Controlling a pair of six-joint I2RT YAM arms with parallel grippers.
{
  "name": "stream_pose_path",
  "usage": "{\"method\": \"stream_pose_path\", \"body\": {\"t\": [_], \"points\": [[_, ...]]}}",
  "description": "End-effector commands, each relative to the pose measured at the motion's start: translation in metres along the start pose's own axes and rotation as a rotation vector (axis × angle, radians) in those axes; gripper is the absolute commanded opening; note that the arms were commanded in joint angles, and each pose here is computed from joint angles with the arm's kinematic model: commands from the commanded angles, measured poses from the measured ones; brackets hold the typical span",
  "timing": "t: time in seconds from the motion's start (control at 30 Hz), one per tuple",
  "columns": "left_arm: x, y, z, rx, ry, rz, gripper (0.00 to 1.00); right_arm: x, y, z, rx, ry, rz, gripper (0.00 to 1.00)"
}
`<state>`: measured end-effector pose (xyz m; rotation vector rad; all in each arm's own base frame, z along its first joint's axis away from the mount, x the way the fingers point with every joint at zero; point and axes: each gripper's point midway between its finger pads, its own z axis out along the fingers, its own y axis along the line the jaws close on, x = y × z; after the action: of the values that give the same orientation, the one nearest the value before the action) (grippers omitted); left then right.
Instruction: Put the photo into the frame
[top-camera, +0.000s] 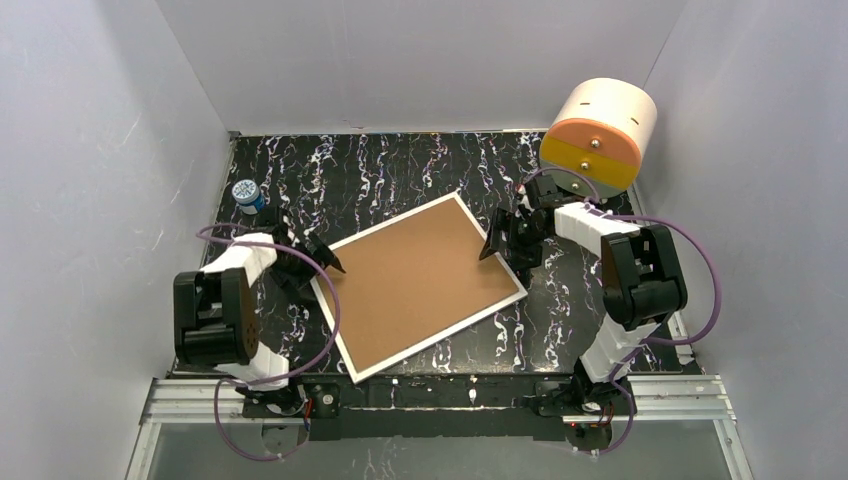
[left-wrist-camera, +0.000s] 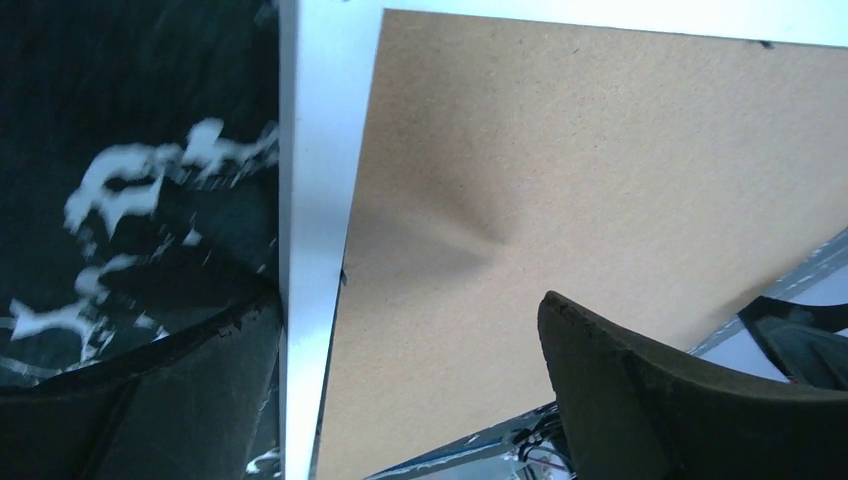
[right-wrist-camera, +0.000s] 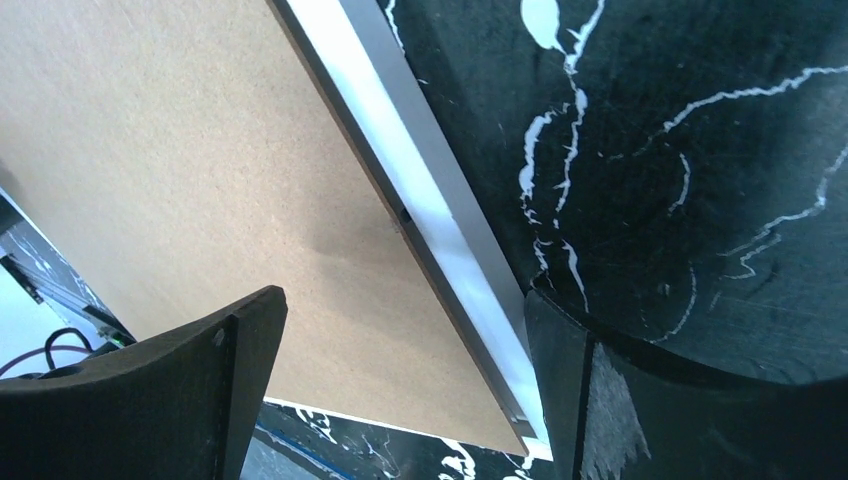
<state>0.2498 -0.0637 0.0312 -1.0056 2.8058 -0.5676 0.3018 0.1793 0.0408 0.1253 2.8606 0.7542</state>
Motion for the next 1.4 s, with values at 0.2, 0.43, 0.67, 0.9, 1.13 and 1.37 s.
{"method": "stream_pose_path", "body": {"t": [0.2, 0.43, 0.67, 0.9, 1.13, 1.37], "points": [[-0.059, -0.092, 0.016, 0.256, 0.015, 0.128, 0.94, 0.026, 0.016, -0.013, -0.053, 0.031, 0.136, 0.94], [-0.092, -0.056, 0.009, -0.033, -0.098, 0.173, 0.96, 0.009, -0.019, -0.042, 0.192, -0.137, 0.192, 0.94], [-0.085, -0.056, -0.008, -0.030, -0.098, 0.238, 0.97, 0.031, 0.005, -0.049, 0.028, -0.082, 0.104, 0.87], [-0.059, -0.055, -0.006, 0.026, -0.013, 0.219, 0.90, 0.048, -0.006, -0.037, 0.019, -0.022, 0.112, 0.84], [-0.044, -0.048, 0.002, 0.032, 0.055, 0.196, 0.87, 0.065, -0.005, -0.028, -0.034, 0.062, 0.092, 0.81], [-0.029, -0.044, 0.009, 0.044, 0.130, 0.172, 0.87, 0.073, 0.000, -0.026, -0.091, 0.108, 0.058, 0.82]]}}
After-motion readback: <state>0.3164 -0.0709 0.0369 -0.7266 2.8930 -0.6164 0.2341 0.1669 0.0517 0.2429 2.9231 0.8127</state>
